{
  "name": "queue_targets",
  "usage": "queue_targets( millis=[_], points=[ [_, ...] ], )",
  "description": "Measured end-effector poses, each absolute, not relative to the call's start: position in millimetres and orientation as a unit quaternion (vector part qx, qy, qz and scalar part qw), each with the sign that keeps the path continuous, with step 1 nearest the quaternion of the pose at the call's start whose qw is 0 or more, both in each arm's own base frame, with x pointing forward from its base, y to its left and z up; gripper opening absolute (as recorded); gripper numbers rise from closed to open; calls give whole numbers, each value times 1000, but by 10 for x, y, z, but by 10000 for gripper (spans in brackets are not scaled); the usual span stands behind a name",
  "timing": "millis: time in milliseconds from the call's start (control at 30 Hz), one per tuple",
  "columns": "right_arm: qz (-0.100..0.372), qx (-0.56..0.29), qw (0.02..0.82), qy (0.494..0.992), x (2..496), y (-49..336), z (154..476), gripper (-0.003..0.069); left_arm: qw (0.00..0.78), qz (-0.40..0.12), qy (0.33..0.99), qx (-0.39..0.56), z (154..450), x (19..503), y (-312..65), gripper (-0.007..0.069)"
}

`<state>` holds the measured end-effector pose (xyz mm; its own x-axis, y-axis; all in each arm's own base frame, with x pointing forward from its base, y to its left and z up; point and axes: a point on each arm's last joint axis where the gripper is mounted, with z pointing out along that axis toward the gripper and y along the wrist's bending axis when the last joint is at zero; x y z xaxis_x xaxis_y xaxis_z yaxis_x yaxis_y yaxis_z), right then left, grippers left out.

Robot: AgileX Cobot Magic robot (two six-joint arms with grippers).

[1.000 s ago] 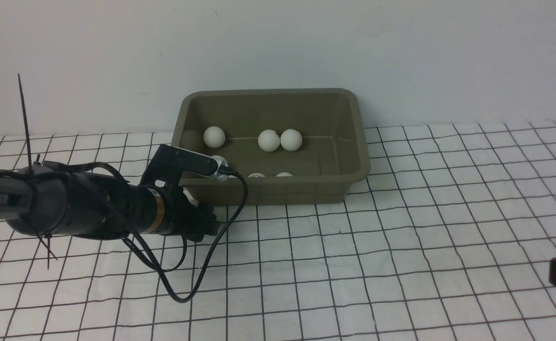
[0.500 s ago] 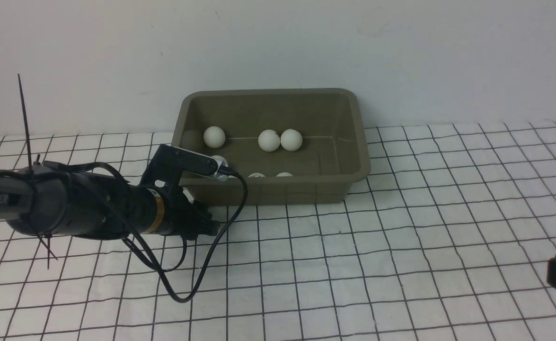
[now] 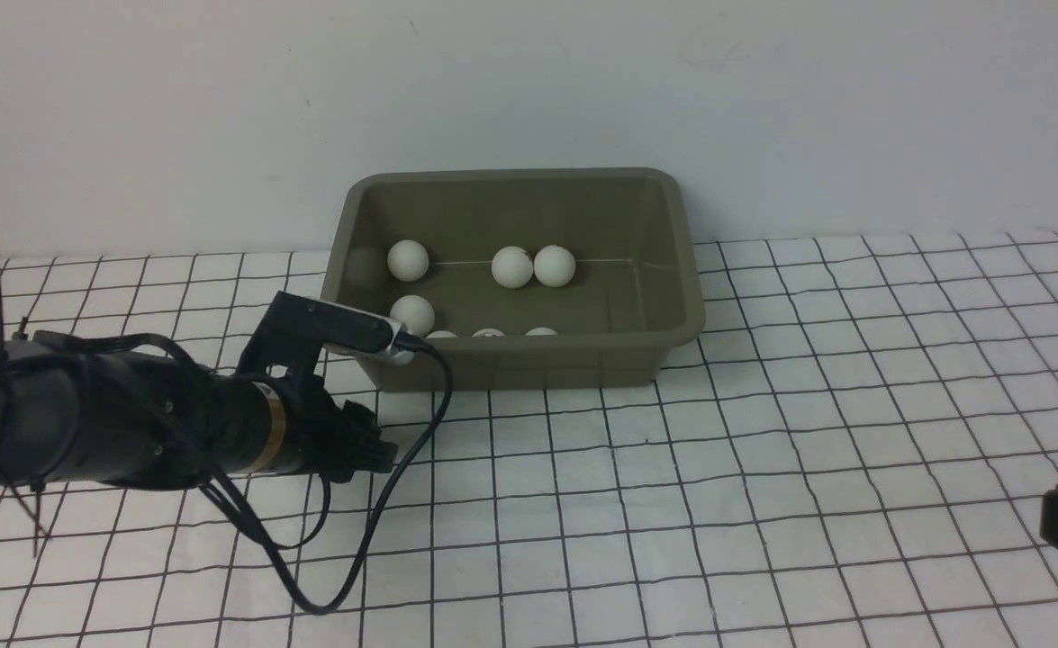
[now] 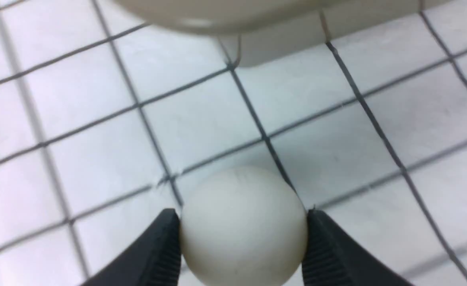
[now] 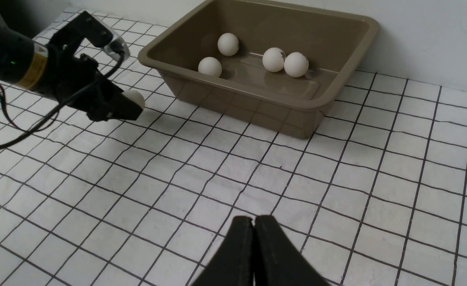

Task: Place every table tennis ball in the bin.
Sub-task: Use the left arm to clamp the table tennis ball closest to it, then use the left arm to put the table tennis ball into the box

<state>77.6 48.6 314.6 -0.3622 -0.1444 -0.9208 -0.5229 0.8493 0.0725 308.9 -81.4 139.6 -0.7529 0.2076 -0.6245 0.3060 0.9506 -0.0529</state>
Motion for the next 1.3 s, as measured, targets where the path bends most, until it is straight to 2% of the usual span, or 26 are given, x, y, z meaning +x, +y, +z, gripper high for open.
queue_targets(
  millis=[300,467,567,633,733,867,933,1133,1300],
  points=[
    [179,-208,526,805,776,486,3146,-10,402,-100,901,127,1981,2770,-760,345],
    [179,-208,526,805,777,486,3147,-10,455,-113,876,111,2336,2897,-790,345],
    [179,-208,527,804,778,485,3149,-10,469,-117,868,114,2437,2969,-814,345],
    [178,-205,533,801,785,483,3161,-10,488,-127,855,123,2589,3170,-882,345],
    [177,-201,542,797,795,479,3177,-10,488,-136,852,133,2604,3458,-974,345],
    [177,-198,547,794,800,477,3186,-10,473,-154,857,131,2483,3724,-1067,345],
    [177,-198,547,794,801,477,3187,-10,451,-172,864,141,2263,3994,-1183,345],
    [177,-198,547,794,801,477,3187,-10,446,-178,864,153,2101,4238,-1290,345],
    [178,-198,547,794,800,478,3188,-10,442,-161,863,185,1958,4324,-1312,351]
  ],
)
